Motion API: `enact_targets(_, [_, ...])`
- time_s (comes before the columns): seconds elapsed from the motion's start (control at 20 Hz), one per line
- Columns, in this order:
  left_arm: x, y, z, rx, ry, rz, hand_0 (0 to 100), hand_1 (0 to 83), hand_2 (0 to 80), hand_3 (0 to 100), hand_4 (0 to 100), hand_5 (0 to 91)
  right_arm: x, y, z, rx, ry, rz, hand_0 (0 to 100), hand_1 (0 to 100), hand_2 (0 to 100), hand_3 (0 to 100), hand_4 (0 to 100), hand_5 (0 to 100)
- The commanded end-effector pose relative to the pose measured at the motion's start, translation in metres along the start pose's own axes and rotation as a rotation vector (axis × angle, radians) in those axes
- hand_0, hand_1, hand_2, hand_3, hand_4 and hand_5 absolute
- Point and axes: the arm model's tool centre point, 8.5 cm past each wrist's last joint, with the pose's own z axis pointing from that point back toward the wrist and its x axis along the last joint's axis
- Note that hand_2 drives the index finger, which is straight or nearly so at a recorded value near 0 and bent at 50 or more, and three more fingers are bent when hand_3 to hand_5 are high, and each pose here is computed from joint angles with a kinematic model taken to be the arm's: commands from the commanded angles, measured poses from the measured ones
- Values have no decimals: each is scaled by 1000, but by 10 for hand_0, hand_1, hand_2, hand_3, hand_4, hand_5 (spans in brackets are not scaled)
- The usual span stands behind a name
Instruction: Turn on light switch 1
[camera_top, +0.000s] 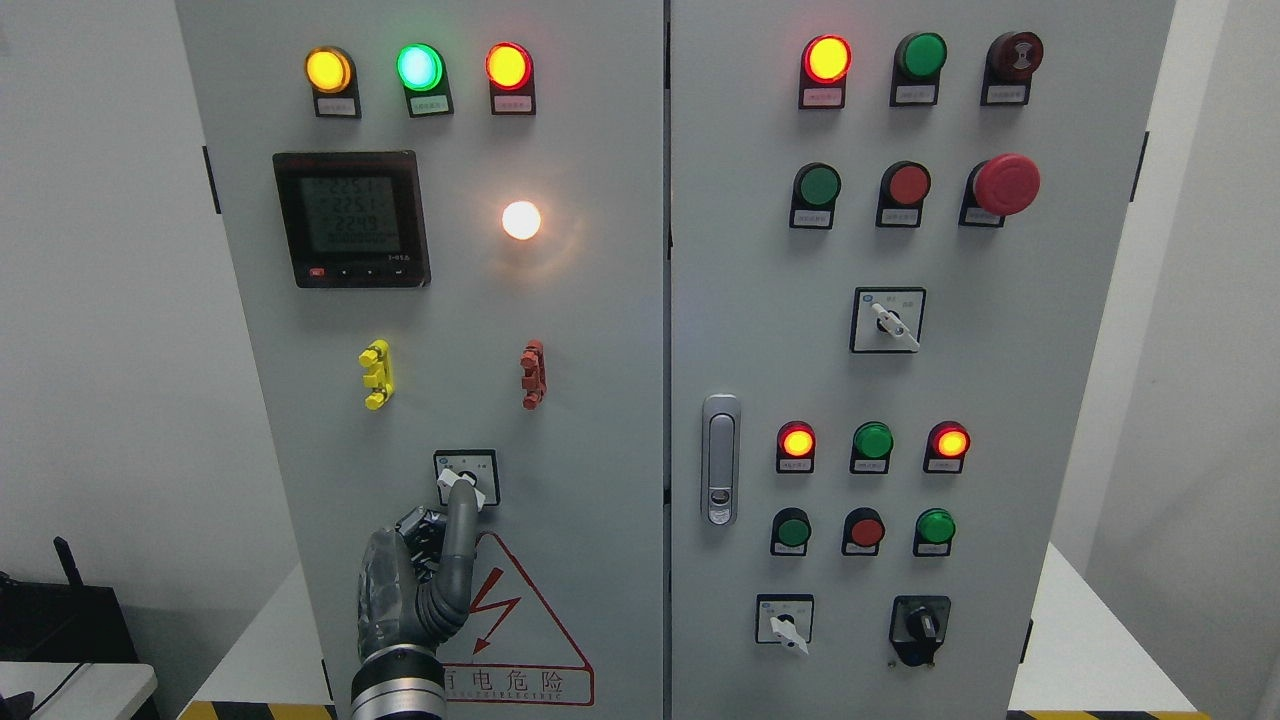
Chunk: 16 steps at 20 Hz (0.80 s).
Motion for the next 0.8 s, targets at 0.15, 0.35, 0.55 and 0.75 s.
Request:
enact_targets(0.15, [-22, 16, 16, 25, -54, 21, 234, 163, 657, 799, 813, 740, 0, 1, 0, 3, 0, -6, 120, 389, 0, 0, 0, 0])
enact_targets(0.35, [-46, 31, 24, 12, -21, 11, 169, 110, 637, 806, 825, 731, 0, 1, 0, 3, 0, -6, 120, 389, 0, 0, 0, 0])
enact_targets(0.55, [-86, 59, 54, -24, -95, 4, 95, 71, 510, 815, 798, 487, 0, 1, 0, 3, 0, -6, 120, 389, 0, 0, 0, 0])
enact_targets(0.75, [-127, 100, 80, 12, -41, -46, 68, 44, 384, 715, 719, 361, 0, 1, 0, 3, 0, -6, 120, 389, 0, 0, 0, 0])
